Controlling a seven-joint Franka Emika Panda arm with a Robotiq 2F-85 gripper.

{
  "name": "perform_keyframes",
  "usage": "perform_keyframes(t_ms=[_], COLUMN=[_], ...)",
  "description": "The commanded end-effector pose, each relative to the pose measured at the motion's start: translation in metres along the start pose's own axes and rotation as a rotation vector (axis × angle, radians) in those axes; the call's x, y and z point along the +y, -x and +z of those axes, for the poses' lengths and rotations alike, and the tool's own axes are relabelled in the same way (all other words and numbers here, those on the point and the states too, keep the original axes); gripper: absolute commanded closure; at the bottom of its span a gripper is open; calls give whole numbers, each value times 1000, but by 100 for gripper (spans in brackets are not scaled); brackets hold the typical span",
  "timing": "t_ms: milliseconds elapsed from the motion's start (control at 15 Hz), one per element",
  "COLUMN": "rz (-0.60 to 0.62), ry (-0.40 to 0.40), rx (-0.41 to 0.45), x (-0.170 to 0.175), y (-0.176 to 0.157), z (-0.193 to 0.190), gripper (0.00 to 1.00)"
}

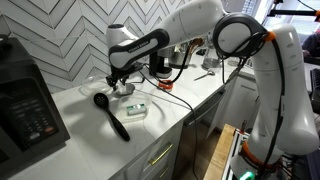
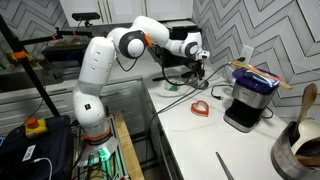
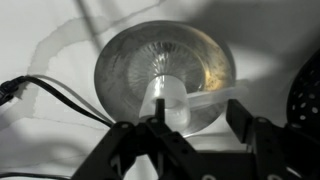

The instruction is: Move the transparent measuring cup from the left to the right

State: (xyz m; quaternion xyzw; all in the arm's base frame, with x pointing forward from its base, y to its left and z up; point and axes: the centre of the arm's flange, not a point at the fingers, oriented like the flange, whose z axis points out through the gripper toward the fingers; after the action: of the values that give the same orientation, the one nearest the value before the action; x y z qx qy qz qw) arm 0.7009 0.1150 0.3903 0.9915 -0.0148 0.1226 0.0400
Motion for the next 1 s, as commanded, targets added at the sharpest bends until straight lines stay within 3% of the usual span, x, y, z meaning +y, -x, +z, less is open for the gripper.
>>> perform_keyframes(t_ms=[0, 200, 333, 467, 733, 933], rz=[-18, -12, -4, 23, 77, 118], ry=[16, 15, 23, 46, 29, 90], rx=[1, 4, 15, 8, 49, 21], x=[2, 5, 6, 6, 16, 42], y=[-2, 0, 1, 8, 29, 61], z=[13, 11, 4, -14, -86, -131], gripper=[61, 88, 100, 100, 99, 99])
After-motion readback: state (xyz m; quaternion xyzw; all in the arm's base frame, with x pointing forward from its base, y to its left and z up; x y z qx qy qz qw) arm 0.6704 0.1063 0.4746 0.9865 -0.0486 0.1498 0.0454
